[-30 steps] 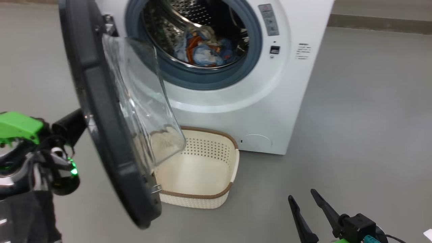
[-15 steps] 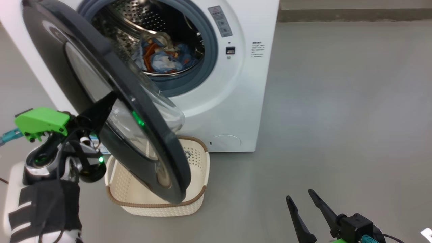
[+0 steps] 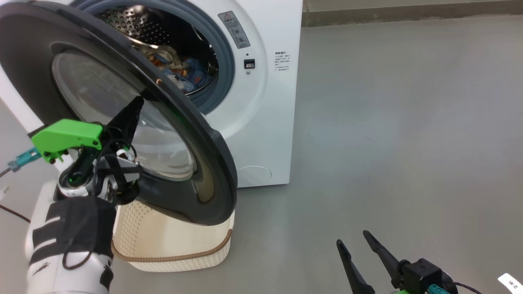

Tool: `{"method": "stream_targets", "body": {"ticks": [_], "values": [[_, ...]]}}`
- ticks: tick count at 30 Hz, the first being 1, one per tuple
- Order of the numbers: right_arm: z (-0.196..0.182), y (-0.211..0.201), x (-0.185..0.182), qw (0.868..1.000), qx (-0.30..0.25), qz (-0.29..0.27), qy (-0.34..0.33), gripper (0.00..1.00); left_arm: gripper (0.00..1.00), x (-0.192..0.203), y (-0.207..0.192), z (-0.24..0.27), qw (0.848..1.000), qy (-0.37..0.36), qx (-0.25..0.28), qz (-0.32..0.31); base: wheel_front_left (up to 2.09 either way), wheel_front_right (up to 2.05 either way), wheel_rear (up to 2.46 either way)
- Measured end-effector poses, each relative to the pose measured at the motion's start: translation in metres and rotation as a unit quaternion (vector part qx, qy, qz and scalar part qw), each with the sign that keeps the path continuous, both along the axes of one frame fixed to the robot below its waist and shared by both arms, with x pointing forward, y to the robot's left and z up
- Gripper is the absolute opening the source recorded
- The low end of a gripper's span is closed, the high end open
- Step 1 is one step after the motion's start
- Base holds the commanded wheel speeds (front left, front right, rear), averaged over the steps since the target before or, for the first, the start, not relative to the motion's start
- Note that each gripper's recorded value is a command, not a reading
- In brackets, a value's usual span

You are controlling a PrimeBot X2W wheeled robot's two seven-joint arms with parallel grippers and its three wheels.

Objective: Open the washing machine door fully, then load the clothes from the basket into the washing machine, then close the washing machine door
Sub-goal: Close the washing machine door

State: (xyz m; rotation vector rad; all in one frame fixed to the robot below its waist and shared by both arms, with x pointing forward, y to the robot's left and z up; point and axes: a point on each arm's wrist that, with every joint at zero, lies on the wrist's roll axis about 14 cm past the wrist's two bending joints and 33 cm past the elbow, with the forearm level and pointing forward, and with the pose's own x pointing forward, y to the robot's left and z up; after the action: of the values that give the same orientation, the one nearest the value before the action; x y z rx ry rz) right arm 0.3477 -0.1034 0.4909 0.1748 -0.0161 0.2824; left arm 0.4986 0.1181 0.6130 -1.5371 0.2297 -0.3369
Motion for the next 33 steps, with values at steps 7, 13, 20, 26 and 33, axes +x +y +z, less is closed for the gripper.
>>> {"method": "stream_targets", "body": {"ticks": [7, 13, 20, 26, 33], "values": [[0.001, -0.005, -0.003, 1.0, -0.004, -0.005, -0.003, 1.0, 0.0, 0.007, -0.003, -0.001, 1.0, 0.006, -0.003, 0.015, 0.0, 0.0, 0.0], [0.003, -0.006, -0.005, 1.0, -0.005, -0.006, -0.006, 1.0, 0.0, 0.006, -0.003, -0.002, 1.0, 0.014, -0.005, 0.022, 0.0, 0.0, 0.0], [0.005, -0.003, -0.004, 1.0, -0.005, -0.001, -0.009, 1.0, 0.0, 0.001, -0.007, 0.0, 0.997, -0.005, 0.071, 0.014, 0.0, 0.0, 0.0], [0.008, 0.001, -0.003, 1.0, -0.005, 0.006, -0.013, 1.0, 0.0, -0.015, -0.012, -0.016, 0.984, -0.025, 0.175, 0.001, 0.0, 0.0, 0.0], [0.011, 0.003, 0.0, 1.0, -0.004, 0.008, -0.019, 1.0, 0.0, -0.039, 0.007, -0.045, 0.941, -0.056, 0.333, 0.025, 0.0, 0.0, 0.0]]}}
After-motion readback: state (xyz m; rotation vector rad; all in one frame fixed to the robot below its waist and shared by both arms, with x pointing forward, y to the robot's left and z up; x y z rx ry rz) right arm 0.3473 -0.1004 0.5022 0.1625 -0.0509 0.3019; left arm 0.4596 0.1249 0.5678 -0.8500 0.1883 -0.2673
